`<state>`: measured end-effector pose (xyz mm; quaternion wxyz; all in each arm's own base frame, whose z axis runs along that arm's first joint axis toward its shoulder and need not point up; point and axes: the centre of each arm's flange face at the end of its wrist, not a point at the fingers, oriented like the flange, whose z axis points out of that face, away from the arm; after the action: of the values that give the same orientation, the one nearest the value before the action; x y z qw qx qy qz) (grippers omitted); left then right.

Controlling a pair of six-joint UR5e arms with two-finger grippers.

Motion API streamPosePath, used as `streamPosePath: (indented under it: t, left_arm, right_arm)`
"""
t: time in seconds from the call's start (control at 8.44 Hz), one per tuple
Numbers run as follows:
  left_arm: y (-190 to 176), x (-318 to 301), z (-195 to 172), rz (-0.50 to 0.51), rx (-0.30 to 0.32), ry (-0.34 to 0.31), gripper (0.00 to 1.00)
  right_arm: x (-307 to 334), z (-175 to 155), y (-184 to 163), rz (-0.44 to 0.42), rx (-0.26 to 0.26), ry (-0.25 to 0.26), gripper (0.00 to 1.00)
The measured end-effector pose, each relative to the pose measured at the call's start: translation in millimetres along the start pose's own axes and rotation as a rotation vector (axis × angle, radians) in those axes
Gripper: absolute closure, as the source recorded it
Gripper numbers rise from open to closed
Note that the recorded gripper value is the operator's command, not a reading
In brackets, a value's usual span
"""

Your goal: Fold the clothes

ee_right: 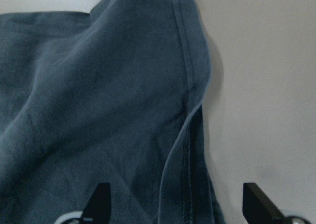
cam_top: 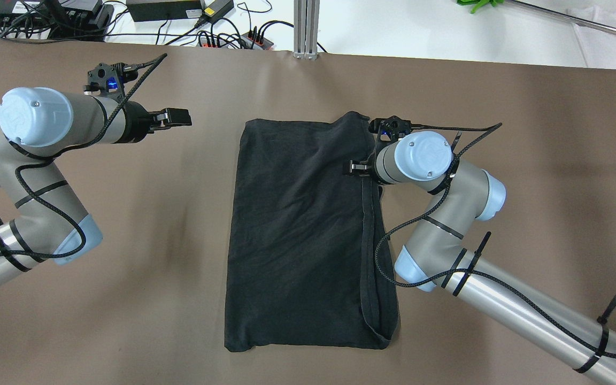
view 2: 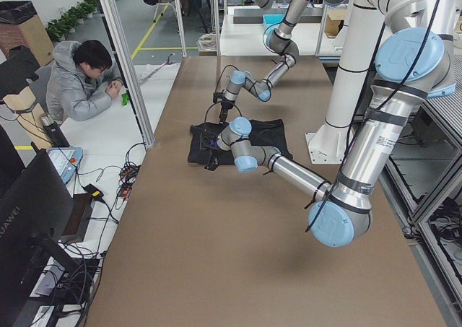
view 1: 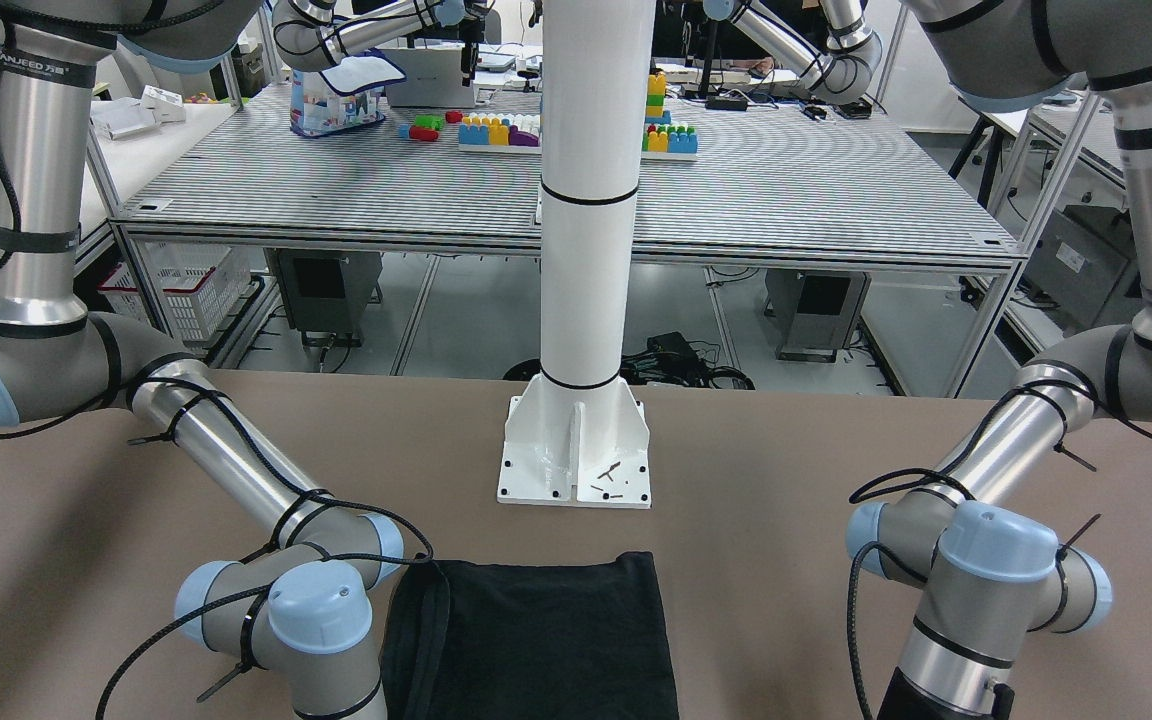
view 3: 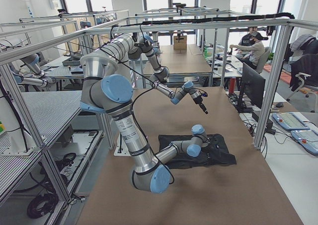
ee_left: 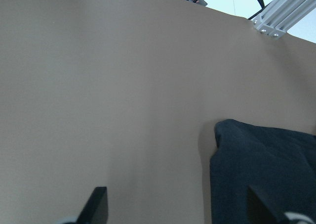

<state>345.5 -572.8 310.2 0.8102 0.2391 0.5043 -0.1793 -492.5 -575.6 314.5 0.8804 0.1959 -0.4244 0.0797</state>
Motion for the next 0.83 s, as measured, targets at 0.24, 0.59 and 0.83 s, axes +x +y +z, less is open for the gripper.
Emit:
streamPosePath:
  t: [0.24,0.59,0.83]
  left_arm:
    - [0.5,0.0,1.1,0.001,-0.002,-0.001,0.00]
    - [0.1,1.8,2.4,0.001,-0.002,-0.003,0.00]
    - [0.3,2.9,2.8,-0.002,-0.002,-0.002,0.00]
  right_arm:
    - [-2.6,8.0,15.8,-0.009,-0.005,0.014,0.06]
    - [16.0,12.2,24.0,-0.039,-0.018,0.032,0.06]
    - [43.4,14.6,19.4,-0.095,-0.017,0.059,0.06]
